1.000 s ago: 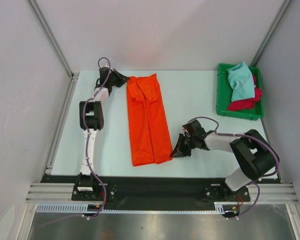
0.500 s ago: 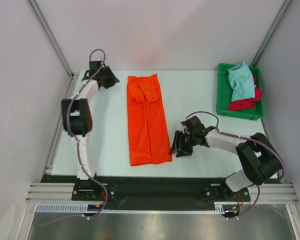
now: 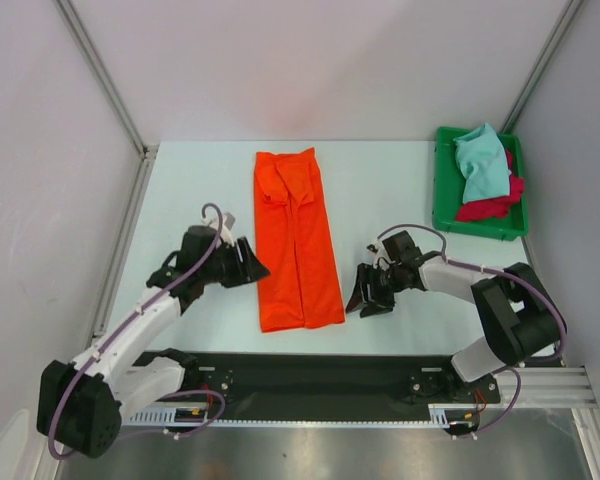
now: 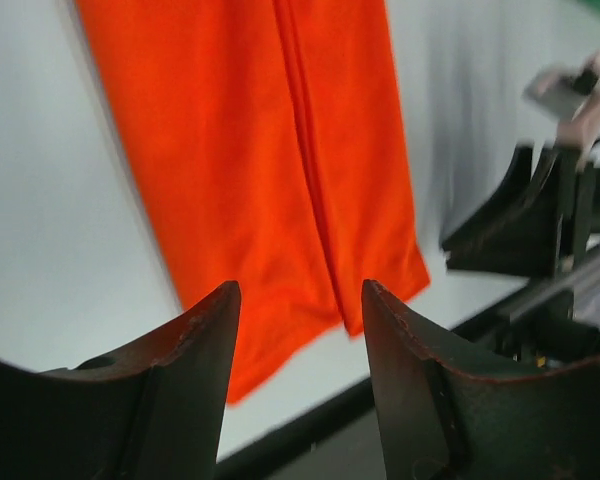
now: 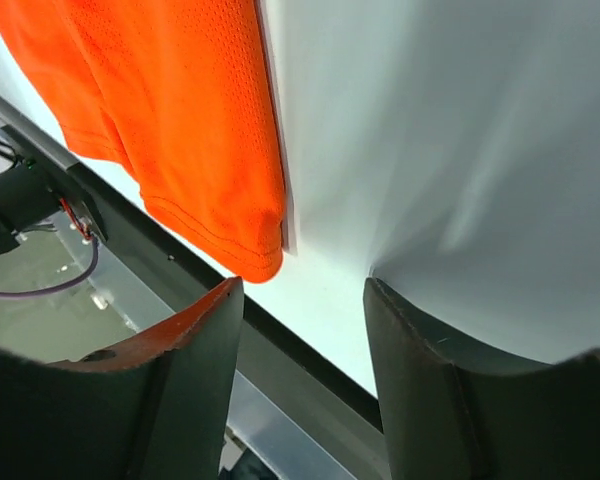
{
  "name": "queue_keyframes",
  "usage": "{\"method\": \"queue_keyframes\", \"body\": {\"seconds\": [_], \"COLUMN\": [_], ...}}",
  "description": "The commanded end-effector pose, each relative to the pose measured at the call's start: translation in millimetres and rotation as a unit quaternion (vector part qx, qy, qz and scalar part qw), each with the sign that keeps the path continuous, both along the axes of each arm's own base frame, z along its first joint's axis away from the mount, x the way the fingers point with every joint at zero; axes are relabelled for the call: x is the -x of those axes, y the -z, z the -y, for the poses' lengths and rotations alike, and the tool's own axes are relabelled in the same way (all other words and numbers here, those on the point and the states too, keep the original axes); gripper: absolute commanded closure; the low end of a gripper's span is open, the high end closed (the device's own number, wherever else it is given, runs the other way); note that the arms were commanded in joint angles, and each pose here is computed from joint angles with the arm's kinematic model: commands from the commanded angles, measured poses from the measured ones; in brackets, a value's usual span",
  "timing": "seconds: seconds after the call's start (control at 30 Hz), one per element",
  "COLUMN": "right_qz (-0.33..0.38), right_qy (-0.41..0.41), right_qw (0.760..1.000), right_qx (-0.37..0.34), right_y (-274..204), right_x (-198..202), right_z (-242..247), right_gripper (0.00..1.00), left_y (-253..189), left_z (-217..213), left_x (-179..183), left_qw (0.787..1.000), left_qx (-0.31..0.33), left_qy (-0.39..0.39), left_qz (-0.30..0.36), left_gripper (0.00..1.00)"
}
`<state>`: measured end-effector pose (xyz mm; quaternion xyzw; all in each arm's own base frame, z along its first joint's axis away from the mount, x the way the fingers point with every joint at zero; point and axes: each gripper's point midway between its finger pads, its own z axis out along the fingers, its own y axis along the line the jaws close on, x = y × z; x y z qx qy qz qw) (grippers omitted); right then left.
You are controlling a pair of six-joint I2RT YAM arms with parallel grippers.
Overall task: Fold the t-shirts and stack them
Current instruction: Fold the tshirt
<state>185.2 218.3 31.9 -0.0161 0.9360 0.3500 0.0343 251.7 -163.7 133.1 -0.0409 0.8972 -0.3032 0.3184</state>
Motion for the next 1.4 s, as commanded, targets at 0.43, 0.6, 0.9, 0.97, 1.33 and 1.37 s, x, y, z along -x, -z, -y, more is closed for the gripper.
{"method": "queue_keyframes", "body": {"seconds": [0.43, 0.6, 0.9, 0.97, 1.33, 1.37], "right_qz": [-0.029, -0.034, -0.047, -0.049, -0.061, -0.063], "right_qy": [-0.041, -0.044, -0.046, -0.045, -0.032, -0.029], "right_qw": [0.996, 0.996, 0.995, 0.995, 0.995, 0.995], "right_qx": [-0.068, -0.072, -0.075, -0.074, -0.073, -0.072], "right_y": [7, 11, 18, 20, 23, 24], "right_x": [8, 10, 16, 16, 16, 16], "right_z": [-22, -23, -25, -25, -27, -27], "right_gripper": [0.44, 0.44, 0.44, 0.45, 0.52, 0.53], "left_y": [91, 104, 121, 127, 126, 127], "left_z": [6, 6, 9, 8, 5, 5], "left_x": [95, 104, 108, 110, 111, 111], "left_qw": [0.987, 0.981, 0.977, 0.976, 0.975, 0.975], "left_qx": [0.017, 0.013, 0.026, 0.028, 0.026, 0.027], "left_qy": [-0.059, -0.077, -0.081, -0.085, -0.093, -0.092], "left_qz": [-0.147, -0.180, -0.197, -0.201, -0.199, -0.201], "left_gripper": [0.44, 0.46, 0.50, 0.51, 0.60, 0.60]}}
